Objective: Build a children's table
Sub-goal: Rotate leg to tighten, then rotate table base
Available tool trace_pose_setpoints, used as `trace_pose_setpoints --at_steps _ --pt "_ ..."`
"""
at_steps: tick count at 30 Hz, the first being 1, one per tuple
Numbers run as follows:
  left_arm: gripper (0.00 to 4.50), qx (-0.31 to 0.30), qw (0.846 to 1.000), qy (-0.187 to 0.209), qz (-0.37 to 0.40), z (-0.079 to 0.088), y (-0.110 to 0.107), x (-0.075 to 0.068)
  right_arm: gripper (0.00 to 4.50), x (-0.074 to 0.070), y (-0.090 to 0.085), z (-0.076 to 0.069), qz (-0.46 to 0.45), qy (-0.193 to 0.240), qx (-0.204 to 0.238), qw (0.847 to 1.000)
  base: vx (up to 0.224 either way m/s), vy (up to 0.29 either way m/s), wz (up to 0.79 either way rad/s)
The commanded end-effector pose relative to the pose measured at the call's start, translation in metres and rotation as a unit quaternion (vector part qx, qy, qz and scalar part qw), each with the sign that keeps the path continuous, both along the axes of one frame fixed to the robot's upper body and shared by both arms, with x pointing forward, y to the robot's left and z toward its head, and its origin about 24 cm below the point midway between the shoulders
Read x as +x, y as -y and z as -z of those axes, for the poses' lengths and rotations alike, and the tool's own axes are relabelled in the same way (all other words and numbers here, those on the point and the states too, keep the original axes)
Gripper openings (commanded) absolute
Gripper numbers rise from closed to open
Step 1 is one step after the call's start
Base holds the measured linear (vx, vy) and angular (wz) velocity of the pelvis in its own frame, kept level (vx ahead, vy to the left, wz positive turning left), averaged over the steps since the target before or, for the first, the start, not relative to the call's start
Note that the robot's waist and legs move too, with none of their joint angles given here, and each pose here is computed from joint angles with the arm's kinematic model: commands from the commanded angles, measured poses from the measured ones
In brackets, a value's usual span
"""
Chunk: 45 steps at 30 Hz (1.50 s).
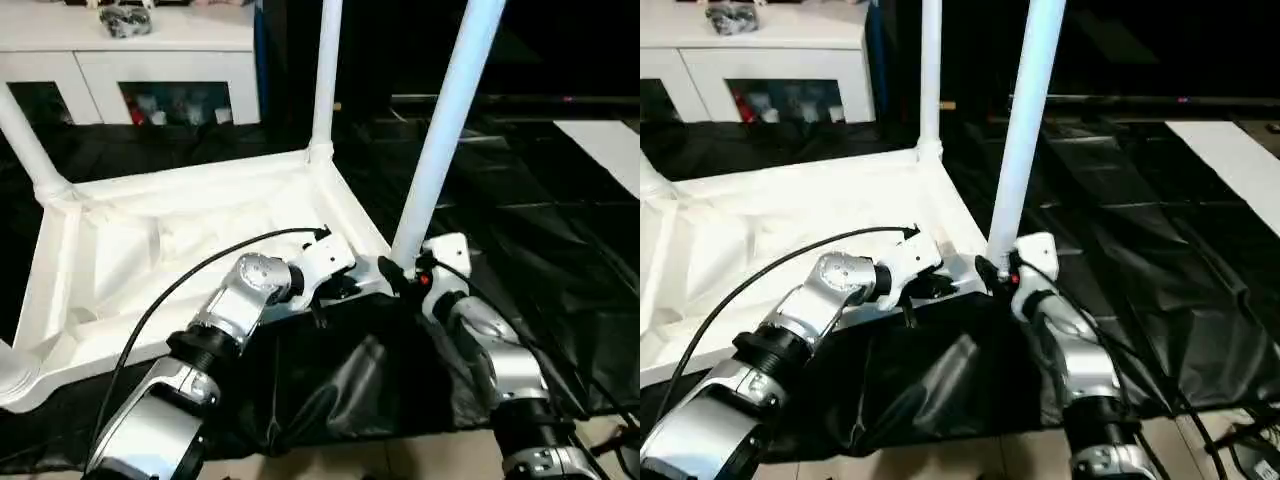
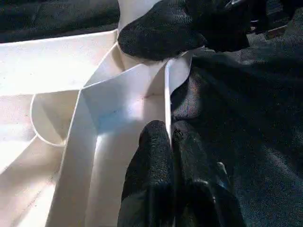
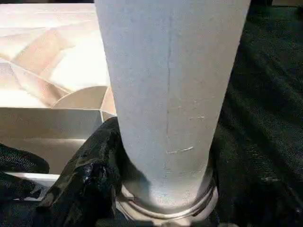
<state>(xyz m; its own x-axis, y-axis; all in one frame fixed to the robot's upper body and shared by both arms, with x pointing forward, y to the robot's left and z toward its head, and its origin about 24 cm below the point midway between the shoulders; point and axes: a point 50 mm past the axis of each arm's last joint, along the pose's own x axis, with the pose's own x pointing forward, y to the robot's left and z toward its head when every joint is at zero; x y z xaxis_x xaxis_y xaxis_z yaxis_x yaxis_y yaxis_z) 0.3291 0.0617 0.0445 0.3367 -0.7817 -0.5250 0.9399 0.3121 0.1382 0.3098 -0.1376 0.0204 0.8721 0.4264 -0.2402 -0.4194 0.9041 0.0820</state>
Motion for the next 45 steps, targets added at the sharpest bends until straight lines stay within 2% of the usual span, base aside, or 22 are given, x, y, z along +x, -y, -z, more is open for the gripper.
trace_pose_setpoints --at_steps 1,4,6,8,9,10,11,14,15,17,19,22,25,27,28,30,32,34,38,39,42,45 --pt "0.00 -0.030 0.996 -0.004 0.080 -0.002 0.029 -0.015 3.19 -0.005 -0.026 0.003 -0.080 -0.011 0.004 0.997 0.000 0.000 0.00" --pt "0.00 -0.025 0.996 0.003 0.090 -0.002 0.019 -0.014 3.53 -0.010 -0.009 -0.001 -0.115 0.006 -0.021 0.993 0.000 0.000 0.00" --pt "0.00 -0.011 0.995 0.005 0.095 -0.001 0.010 -0.013 3.53 -0.019 0.011 -0.008 -0.153 0.020 -0.039 0.987 0.059 -0.012 0.10" --pt "0.00 -0.006 0.995 0.007 0.095 -0.001 0.006 -0.012 3.53 -0.025 0.023 -0.013 -0.177 0.026 -0.046 0.983 0.069 -0.019 0.09" --pt "0.00 -0.004 0.996 0.007 0.093 -0.001 0.005 -0.012 3.53 -0.028 0.028 -0.015 -0.187 0.027 -0.049 0.981 0.072 -0.029 0.07" --pt "0.00 0.002 0.996 0.009 0.090 -0.002 0.001 -0.010 3.53 -0.036 0.048 -0.021 -0.204 0.023 -0.055 0.977 0.072 -0.029 0.07" --pt "0.00 0.002 0.996 0.009 0.090 -0.002 0.001 -0.010 3.53 -0.036 0.048 -0.021 -0.204 0.023 -0.055 0.977 0.058 -0.027 0.04" --pt "0.00 0.006 0.996 0.014 0.091 -0.001 -0.003 -0.009 3.53 -0.050 0.079 -0.032 -0.221 0.010 -0.074 0.972 0.000 0.000 0.00" --pt "0.00 0.007 0.996 0.019 0.092 -0.002 -0.003 -0.009 3.53 -0.052 0.083 -0.034 -0.224 0.007 -0.076 0.972 0.000 0.000 0.00" --pt "0.00 0.006 0.995 0.025 0.096 -0.002 -0.004 -0.010 3.53 -0.055 0.085 -0.036 -0.228 0.003 -0.073 0.971 0.000 0.000 0.00" --pt "0.00 -0.027 0.996 0.024 0.081 -0.007 -0.005 -0.011 3.53 -0.065 0.079 -0.038 -0.251 -0.011 -0.053 0.966 0.000 0.000 0.00" --pt "0.54 -0.063 0.995 0.014 0.070 -0.015 -0.008 -0.012 3.56 -0.070 0.067 -0.036 -0.268 -0.013 -0.044 0.962 0.000 0.000 0.00" --pt "0.61 -0.085 0.994 0.004 0.070 -0.022 -0.014 -0.017 3.56 -0.070 0.056 -0.034 -0.269 -0.006 -0.034 0.963 0.000 0.000 0.00" --pt "0.69 -0.111 0.992 -0.008 0.066 -0.034 -0.024 -0.024 3.56 -0.068 0.043 -0.034 -0.275 0.001 -0.018 0.961 0.000 0.000 0.00" --pt "0.85 -0.120 0.991 -0.021 0.056 -0.042 -0.038 -0.032 3.56 -0.064 0.032 -0.033 -0.272 0.008 -0.008 0.962 0.000 0.000 0.00" --pt "1.01 -0.116 0.991 -0.031 0.051 -0.043 -0.046 -0.038 3.56 -0.062 0.026 -0.033 -0.272 0.010 -0.001 0.962 0.000 0.000 0.00" --pt "1.16 -0.100 0.993 -0.049 0.034 -0.041 -0.066 -0.050 3.56 -0.053 0.019 -0.031 -0.251 0.017 -0.001 0.968 0.000 0.000 0.00" --pt "1.29 -0.084 0.995 -0.047 0.003 -0.038 -0.086 -0.061 3.56 -0.040 0.016 -0.030 -0.214 0.032 -0.015 0.976 0.000 0.000 0.00" --pt "1.45 -0.067 0.995 -0.042 -0.063 -0.030 -0.116 -0.079 3.56 -0.015 0.022 -0.028 -0.126 0.037 -0.027 0.991 0.000 0.000 0.00" --pt "1.58 -0.063 0.995 -0.042 -0.071 -0.029 -0.120 -0.081 3.56 -0.012 0.023 -0.028 -0.117 0.039 -0.028 0.992 0.000 0.000 0.00" --pt "1.79 -0.021 0.989 -0.030 -0.141 -0.015 -0.144 -0.102 3.56 0.005 0.031 -0.028 -0.044 0.042 -0.037 0.997 0.000 0.000 0.00" --pt "2.02 0.002 0.982 -0.034 -0.185 -0.010 -0.153 -0.117 3.56 0.015 0.037 -0.027 0.008 0.044 -0.050 0.998 0.000 0.000 0.00"
